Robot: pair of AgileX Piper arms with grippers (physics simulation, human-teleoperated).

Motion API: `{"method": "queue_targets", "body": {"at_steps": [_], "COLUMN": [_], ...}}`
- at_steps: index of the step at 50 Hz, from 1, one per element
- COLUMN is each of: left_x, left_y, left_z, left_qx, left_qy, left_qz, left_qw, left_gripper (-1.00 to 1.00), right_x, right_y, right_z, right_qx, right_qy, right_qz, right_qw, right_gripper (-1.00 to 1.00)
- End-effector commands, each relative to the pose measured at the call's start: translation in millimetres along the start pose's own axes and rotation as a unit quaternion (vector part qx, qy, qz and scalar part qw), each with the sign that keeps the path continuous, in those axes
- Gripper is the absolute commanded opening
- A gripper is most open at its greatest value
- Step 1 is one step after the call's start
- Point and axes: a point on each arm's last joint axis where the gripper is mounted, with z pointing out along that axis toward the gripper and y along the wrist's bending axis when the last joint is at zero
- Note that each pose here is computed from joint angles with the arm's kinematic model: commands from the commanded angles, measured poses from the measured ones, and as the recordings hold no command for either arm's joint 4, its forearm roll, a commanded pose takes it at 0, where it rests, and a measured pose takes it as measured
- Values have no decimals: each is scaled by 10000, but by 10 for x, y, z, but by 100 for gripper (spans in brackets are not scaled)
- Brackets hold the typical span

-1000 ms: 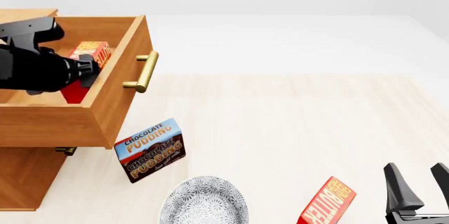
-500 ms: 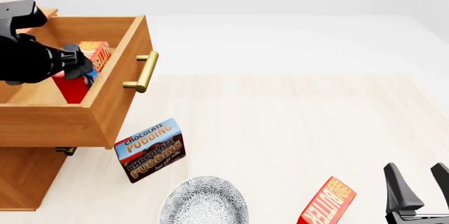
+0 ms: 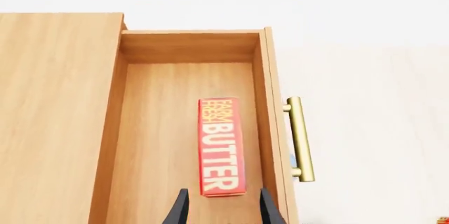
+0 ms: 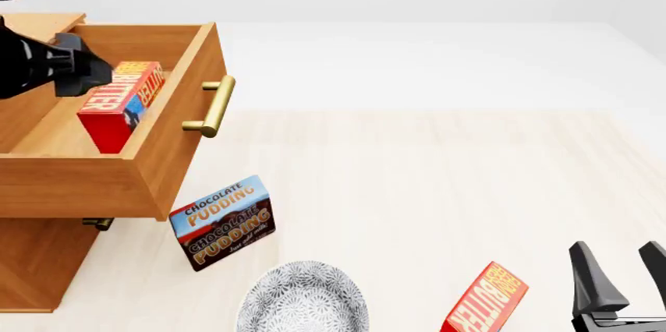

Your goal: Put the butter at the front in the top drawer of the cabinet and close it.

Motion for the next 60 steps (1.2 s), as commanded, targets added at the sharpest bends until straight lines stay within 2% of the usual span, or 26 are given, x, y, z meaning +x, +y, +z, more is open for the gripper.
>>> {"method": "queue_targets", "body": {"at_steps": [1, 8, 9, 20, 23, 38, 44, 48, 54, 60], "left_x": [-131, -201, -228, -361, -389, -478, -487, -485, -385, -370], "left_y": [-79, -197, -295, -524, -636, -1018, -1238, -1300, -1531, -1635], "left_z": [-244, -204, -181, -35, 95, 518, 694, 726, 913, 988], "left_qx": [155, 375, 559, 912, 1041, 1416, 1620, 1686, 1895, 1978], "left_qy": [-262, -317, -368, -570, -520, -526, -500, -545, -439, -424], "left_qz": [374, 604, 671, 884, 1005, 1132, 1175, 1210, 1185, 1176], "left_qw": [9988, 9970, 9955, 9903, 9881, 9820, 9785, 9767, 9737, 9722], "left_gripper": [100, 100, 100, 100, 100, 100, 100, 100, 100, 100], "right_x": [3, 3, 3, 3, 3, 3, 3, 3, 3, 3], "right_y": [0, 0, 0, 0, 0, 0, 0, 0, 0, 0], "right_z": [-2, -1, -1, -2, -2, -1, -2, -1, -1, -1], "right_qx": [0, 1, -1, 0, -1, 0, 1, -1, 0, 1], "right_qy": [-2, -1, -2, -2, -2, -2, -3, -1, -2, -1], "right_qz": [-1, -1, -1, -1, -1, -1, -1, -1, -2, 0], "right_qw": [10000, 10000, 10000, 10000, 10000, 10000, 10000, 10000, 10000, 10000], "right_gripper": [100, 100, 100, 100, 100, 100, 100, 100, 100, 100]}}
